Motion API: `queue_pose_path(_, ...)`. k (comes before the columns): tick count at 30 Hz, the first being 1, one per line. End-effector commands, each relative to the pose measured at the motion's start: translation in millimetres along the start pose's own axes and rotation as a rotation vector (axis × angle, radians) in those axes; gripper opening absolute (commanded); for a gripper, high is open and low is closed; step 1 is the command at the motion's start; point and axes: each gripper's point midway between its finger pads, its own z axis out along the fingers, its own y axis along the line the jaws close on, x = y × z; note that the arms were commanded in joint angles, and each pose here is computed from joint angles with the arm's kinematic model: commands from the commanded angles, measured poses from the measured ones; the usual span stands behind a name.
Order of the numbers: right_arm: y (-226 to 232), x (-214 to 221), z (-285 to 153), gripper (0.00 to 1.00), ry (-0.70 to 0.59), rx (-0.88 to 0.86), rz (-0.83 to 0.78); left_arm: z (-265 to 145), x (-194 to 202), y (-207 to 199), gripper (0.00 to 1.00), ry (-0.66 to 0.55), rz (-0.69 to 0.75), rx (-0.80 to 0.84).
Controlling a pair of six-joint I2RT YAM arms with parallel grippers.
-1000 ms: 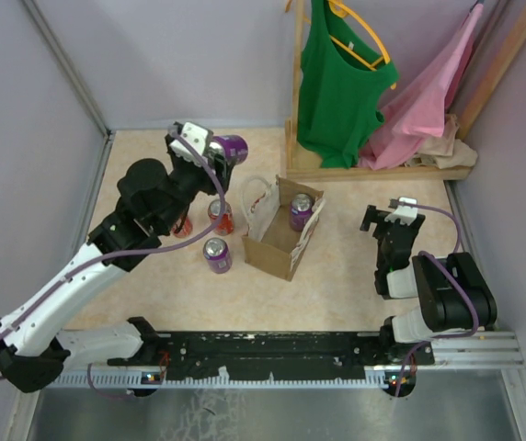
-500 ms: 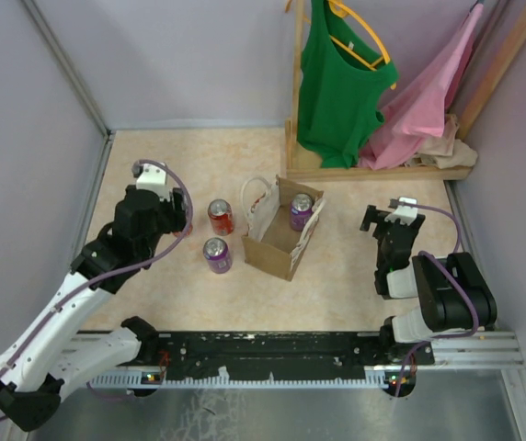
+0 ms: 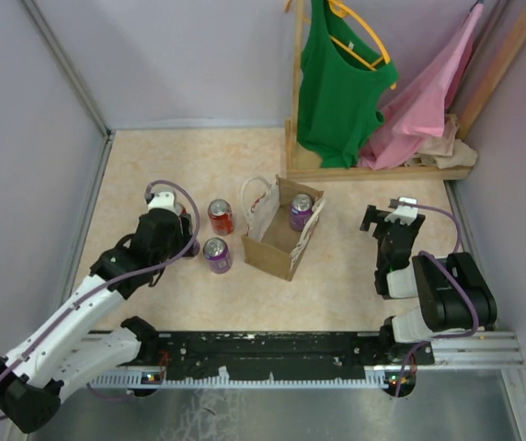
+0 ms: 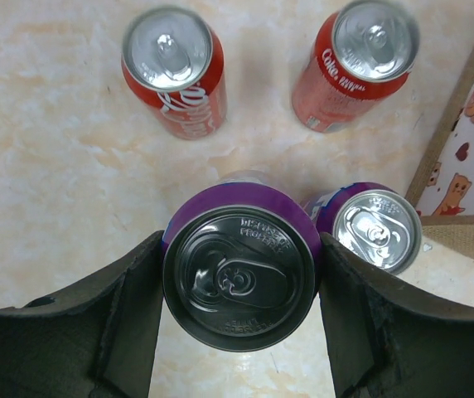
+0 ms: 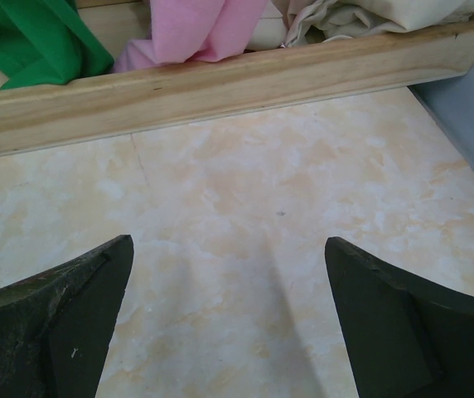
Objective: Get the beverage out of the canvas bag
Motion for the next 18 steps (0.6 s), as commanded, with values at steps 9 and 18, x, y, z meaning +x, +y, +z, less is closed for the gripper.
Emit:
queue_pose_path(9, 1, -16, 5, 0.99, -0.053, 0.002, 0.020, 27, 26, 10, 0.01, 0.067, -0.039, -0.133)
queue_pose_path(18, 1, -16, 5, 0.99, -0.053, 0.002, 0.020, 45, 43, 8, 0.13, 0.122, -0.056, -0.122)
